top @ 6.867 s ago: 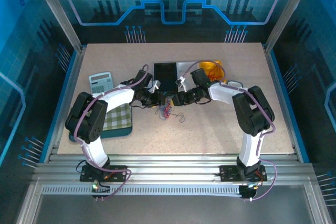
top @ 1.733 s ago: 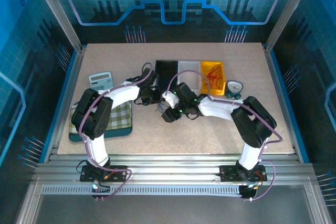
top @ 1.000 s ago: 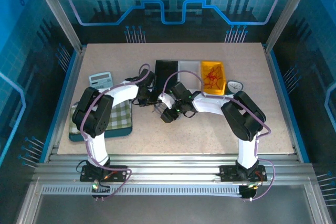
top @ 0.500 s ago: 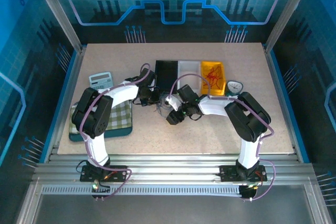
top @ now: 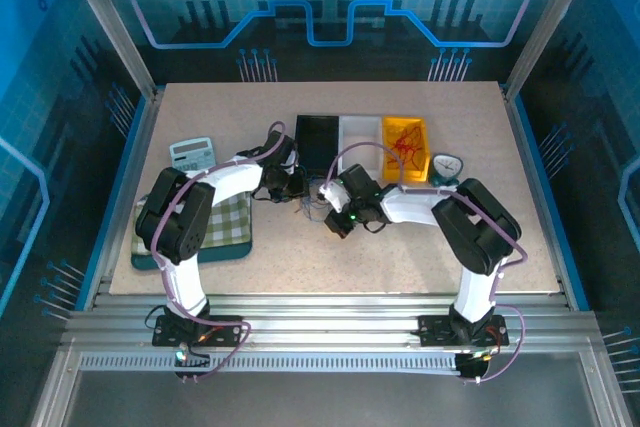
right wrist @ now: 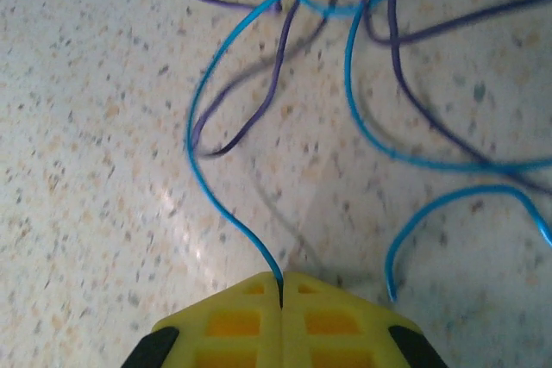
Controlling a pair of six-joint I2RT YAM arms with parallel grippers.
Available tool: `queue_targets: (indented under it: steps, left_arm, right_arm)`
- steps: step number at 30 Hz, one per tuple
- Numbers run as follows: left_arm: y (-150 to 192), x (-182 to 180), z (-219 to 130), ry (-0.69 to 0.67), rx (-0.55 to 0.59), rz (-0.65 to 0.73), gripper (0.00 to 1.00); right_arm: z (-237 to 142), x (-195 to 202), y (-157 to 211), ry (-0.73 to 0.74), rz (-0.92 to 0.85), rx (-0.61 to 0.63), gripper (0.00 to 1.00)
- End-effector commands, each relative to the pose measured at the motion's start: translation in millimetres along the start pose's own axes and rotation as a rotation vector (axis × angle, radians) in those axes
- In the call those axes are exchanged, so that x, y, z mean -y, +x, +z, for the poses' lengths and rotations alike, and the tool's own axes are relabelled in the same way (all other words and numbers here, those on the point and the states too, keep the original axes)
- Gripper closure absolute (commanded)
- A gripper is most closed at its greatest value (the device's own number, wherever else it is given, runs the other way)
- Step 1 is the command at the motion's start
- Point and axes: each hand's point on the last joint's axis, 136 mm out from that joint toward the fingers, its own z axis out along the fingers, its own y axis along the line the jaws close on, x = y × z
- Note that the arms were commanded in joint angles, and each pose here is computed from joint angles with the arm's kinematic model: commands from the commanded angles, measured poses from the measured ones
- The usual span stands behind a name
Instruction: Untangle the cables
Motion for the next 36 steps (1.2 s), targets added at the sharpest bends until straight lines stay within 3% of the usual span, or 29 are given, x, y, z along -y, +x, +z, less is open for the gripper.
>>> queue_targets:
  steps: [1, 5, 10, 18, 23, 31, 36]
  left_arm:
    - [-1, 7, -8, 0.046, 0.009, 0.006, 0.64]
    - [-3, 6, -7, 0.049, 0.013, 0.001, 0.49]
    - [-4, 1, 1, 0.036, 0.009, -0.011, 0.49]
    - [-3, -9, 3, 0.019, 0.009, -0.033, 0.49]
    - [-2, -12, 4, 0.033, 0.006, -0.048, 0.41]
    - [-2, -20, 11, -0.006, -0.01, -0.06, 0.42]
    - [1, -45, 12, -0.131, -0.017, -0.121, 0.55]
  right_arm:
    - [-25, 12, -6, -0.004, 0.097, 0.067, 1.0]
    - [-49, 27, -17, -0.001, 0.183, 0.167, 1.0]
    - [-75, 43, -33, 0.008, 0.281, 0.283, 1.0]
    - [-138, 112, -31, 0.219, 0.523, 0.503, 1.0]
    - [-174, 152, -12, 0.343, 0.693, 0.605, 1.0]
    - [-188, 172, 4, 0.429, 0.798, 0.637, 1.0]
    - [-218, 202, 40, 0.578, 0.958, 0.678, 1.0]
